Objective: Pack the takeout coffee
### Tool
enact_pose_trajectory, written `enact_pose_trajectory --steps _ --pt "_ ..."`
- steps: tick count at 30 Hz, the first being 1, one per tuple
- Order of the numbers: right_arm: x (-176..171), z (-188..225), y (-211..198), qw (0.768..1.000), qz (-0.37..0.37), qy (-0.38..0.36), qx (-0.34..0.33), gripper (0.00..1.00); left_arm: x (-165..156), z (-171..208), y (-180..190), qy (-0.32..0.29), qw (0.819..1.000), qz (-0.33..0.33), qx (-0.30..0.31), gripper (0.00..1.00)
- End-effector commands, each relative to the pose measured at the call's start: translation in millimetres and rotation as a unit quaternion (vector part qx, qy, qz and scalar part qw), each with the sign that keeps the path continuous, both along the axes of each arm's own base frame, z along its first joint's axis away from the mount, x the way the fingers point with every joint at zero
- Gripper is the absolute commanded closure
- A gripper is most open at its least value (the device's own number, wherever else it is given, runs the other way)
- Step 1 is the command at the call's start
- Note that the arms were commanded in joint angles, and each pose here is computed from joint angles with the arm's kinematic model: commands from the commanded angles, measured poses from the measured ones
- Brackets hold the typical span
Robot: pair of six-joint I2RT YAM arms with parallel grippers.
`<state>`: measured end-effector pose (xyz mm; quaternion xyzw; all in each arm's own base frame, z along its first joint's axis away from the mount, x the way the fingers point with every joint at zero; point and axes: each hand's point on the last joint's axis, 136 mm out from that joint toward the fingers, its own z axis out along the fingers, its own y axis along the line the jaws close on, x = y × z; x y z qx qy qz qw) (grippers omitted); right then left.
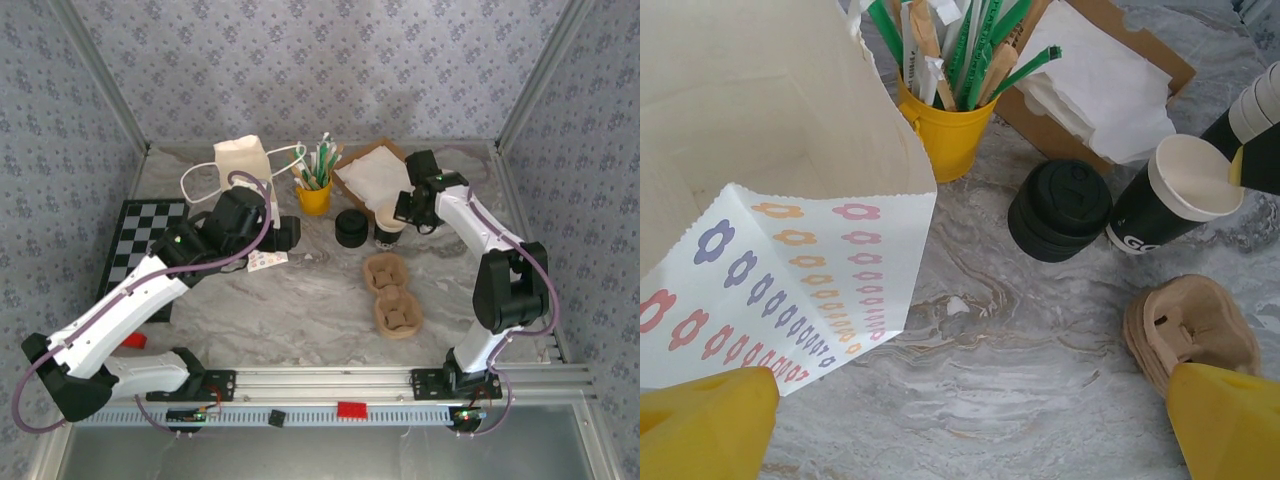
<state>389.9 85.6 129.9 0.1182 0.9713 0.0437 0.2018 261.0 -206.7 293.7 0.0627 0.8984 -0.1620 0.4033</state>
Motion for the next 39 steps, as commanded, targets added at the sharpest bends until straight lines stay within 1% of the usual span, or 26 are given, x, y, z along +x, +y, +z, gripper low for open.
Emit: enact_pose_trajectory --steps 1,7,10,13,16,20,23,25,27,30,31,32,34,39 --pt "-5 -4 -14 0.999 -0.005 0.009 -0.03 1.0 2 20 1 -0.019 1.0 0.002 -0.013 0.01" --pt "-13 -1 -30 0.999 -0.029 0.001 -0.039 0.99 3 17 -1 -0.016 1.0 -0.001 -0.011 0.01" --pt "-16 -6 -37 0.999 -0.038 0.012 -0.036 0.98 3 16 -2 -0.015 1.0 -0.001 -0.011 0.01" --pt "-13 2 -37 0.999 -0.036 -0.003 -0.038 0.97 4 16 -1 -0.015 1.0 0.0 -0.009 0.01" --pt "-10 12 -35 0.999 -0.042 -0.022 -0.025 0.94 4 16 -1 -0.015 1.0 0.0 -0.009 0.01" --pt "-14 6 -37 0.999 -0.044 0.001 -0.031 0.91 4 14 -1 -0.013 1.0 0.001 -0.007 0.01" --pt "-14 5 -35 0.999 -0.038 0.003 -0.026 0.8 3 15 1 -0.014 1.0 0.001 -0.005 0.01" --pt "-12 19 -35 0.999 -0.037 -0.015 -0.027 0.76 4 17 1 -0.017 1.0 0.001 -0.006 0.01" --pt "-15 32 -36 0.999 -0.038 -0.024 -0.027 0.67 4 19 2 -0.018 1.0 0.001 -0.006 0.0" --pt "-21 53 -40 0.998 -0.034 -0.041 -0.046 0.63 1 21 3 -0.015 1.0 -0.001 -0.005 0.01" --pt "-23 59 -37 0.997 -0.025 -0.048 -0.05 0.59 -1 22 5 -0.014 1.0 -0.001 -0.005 0.0" --pt "-26 63 -32 0.997 -0.012 -0.054 -0.052 0.56 -3 23 6 -0.014 1.0 -0.002 -0.006 0.01" --pt "-31 70 -8 0.996 0.028 -0.059 -0.056 0.5 -7 24 9 -0.013 1.0 -0.004 -0.008 0.0" --pt "-34 70 48 0.989 0.113 -0.049 -0.08 0.36 -16 21 23 -0.015 1.0 0.003 -0.017 0.0"
